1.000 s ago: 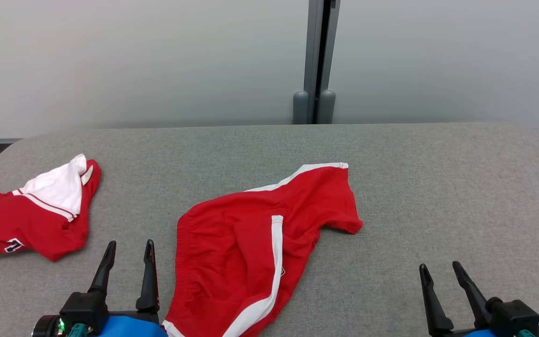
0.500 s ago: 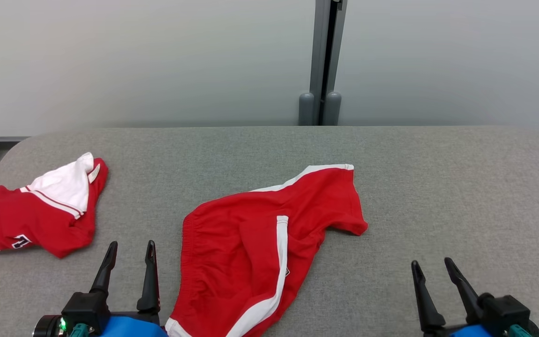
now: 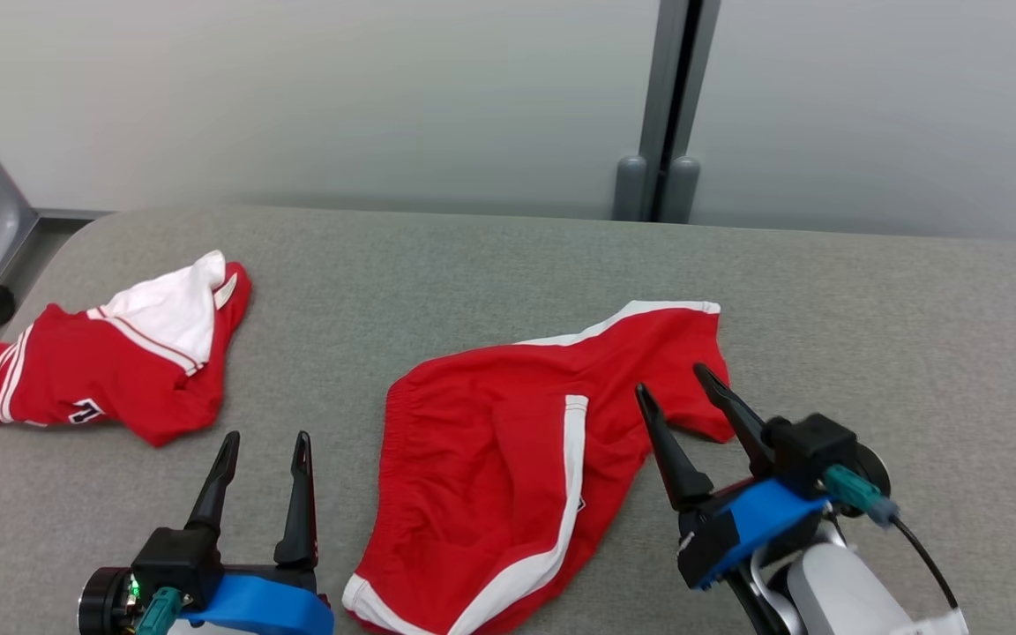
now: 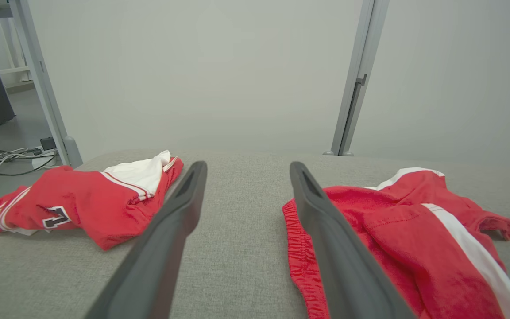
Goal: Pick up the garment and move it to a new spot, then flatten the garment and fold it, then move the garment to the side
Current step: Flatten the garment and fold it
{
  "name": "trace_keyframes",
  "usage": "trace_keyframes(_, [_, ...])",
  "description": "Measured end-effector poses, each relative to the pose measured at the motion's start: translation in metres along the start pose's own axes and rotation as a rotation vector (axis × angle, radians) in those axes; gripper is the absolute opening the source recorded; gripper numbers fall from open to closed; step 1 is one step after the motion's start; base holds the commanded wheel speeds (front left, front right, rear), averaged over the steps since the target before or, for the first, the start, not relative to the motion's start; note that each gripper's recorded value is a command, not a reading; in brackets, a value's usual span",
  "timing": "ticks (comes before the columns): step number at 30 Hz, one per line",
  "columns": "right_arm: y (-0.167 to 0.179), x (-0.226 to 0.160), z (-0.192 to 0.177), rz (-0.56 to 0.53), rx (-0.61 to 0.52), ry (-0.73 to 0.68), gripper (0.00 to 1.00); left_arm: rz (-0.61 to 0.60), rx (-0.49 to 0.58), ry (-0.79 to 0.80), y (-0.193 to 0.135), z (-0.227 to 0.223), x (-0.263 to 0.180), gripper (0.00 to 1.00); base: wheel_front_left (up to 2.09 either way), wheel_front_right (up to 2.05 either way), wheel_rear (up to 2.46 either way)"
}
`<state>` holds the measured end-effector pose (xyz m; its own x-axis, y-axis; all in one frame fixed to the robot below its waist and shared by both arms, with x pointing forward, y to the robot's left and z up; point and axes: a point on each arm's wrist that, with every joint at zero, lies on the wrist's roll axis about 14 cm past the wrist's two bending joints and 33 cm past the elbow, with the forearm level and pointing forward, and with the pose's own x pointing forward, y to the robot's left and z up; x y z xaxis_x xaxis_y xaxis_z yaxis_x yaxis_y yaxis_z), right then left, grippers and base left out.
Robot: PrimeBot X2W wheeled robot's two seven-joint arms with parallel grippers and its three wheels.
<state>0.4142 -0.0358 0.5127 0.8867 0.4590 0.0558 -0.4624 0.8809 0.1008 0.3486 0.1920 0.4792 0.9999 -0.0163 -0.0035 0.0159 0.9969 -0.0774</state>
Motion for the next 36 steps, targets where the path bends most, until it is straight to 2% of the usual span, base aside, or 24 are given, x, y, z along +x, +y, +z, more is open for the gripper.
trace_keyframes(7, [0.015, 0.031, -0.029, 0.068, 0.026, 0.142, 1.0, 0.031, -0.002, 0.01, 0.01, -0.002, 0.001, 1.0, 0.0, 0.0, 0.0])
trace_keyframes(15, [0.024, 0.037, -0.078, 0.089, 0.094, 0.322, 1.0, 0.058, -0.003, 0.022, 0.018, -0.005, -0.003, 1.0, 0.0, 0.0, 0.0])
trace_keyframes(22, [0.033, 0.039, -0.103, 0.106, 0.126, 0.407, 1.0, 0.073, -0.014, 0.02, 0.021, -0.004, -0.006, 1.0, 0.0, 0.0, 0.0])
trace_keyframes(30, [0.04, 0.052, -0.108, 0.123, 0.142, 0.422, 1.0, 0.087, -0.023, 0.022, 0.024, -0.004, -0.008, 1.0, 0.0, 0.0, 0.0])
trace_keyframes(31, [0.041, 0.053, -0.108, 0.126, 0.14, 0.422, 0.61, 0.087, -0.023, 0.023, 0.024, -0.005, -0.008, 1.0, 0.0, 0.0, 0.0])
trace_keyframes(32, [0.042, 0.054, -0.108, 0.13, 0.14, 0.421, 0.07, 0.087, -0.024, 0.025, 0.024, -0.005, -0.009, 1.0, 0.0, 0.0, 0.0])
trace_keyframes(33, [0.043, 0.055, -0.107, 0.131, 0.141, 0.417, 0.0, 0.089, -0.024, 0.026, 0.024, -0.005, -0.009, 1.0, 0.0, 0.0, 0.0])
trace_keyframes(36, [0.043, 0.058, -0.105, 0.136, 0.13, 0.405, 0.0, 0.094, -0.028, 0.027, 0.024, -0.006, -0.01, 1.0, 0.0, 0.0, 0.0])
